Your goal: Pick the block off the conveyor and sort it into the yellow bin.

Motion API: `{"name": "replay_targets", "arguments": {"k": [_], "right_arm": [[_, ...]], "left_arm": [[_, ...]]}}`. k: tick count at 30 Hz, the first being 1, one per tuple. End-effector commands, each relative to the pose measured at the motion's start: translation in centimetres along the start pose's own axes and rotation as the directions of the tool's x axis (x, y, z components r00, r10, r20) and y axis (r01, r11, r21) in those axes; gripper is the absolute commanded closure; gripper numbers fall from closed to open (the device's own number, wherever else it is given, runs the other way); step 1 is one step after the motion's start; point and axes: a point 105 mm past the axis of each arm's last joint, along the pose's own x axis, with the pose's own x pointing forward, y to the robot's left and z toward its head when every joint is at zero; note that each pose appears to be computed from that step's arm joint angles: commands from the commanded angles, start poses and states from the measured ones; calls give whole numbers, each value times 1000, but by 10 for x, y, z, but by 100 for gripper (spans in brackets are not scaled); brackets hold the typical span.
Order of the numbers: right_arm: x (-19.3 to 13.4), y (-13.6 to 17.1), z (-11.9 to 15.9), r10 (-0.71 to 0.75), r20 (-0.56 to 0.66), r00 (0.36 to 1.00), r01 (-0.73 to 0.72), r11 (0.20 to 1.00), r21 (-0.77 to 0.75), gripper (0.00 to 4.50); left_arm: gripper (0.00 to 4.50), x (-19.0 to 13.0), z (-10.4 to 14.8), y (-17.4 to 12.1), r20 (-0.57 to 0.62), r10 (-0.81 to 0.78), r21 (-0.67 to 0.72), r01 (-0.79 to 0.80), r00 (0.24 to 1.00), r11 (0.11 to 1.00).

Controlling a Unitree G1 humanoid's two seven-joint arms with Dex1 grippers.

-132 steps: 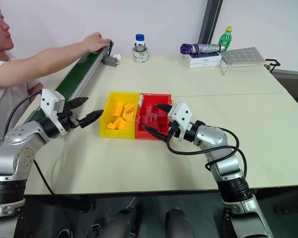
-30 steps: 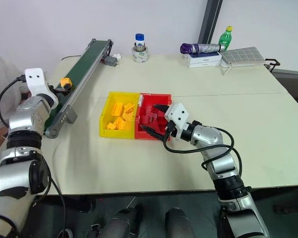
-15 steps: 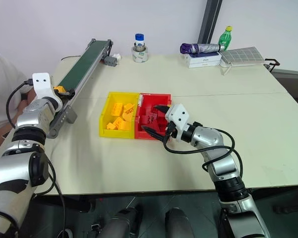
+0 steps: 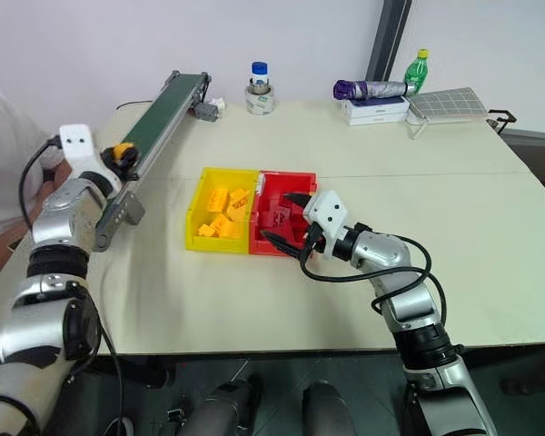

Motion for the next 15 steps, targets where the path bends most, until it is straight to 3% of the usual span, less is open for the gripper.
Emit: {"name": "replay_targets", "arguments": {"k": [1,5,11,15], "right_arm": [[-1,-2,16,-2,52,999,4,999,-41,0],[-2,-2,17,-5,55,998,7,999,-42,0],[-1,0,20,-14,64,998,16,999,-42,0],[-6,-1,18,-26,52,998,29,999,-44,0]], "left_arm": [[320,-6,21,-62,70,-289,5,290,955,957],[320,-15,-5,-112,-20,-480,-12,480,877,877],[320,-7,-25,-127,-72,-482,-52,480,873,876],[167,-5,-30,-117,-99,-426,20,429,899,903]]}}
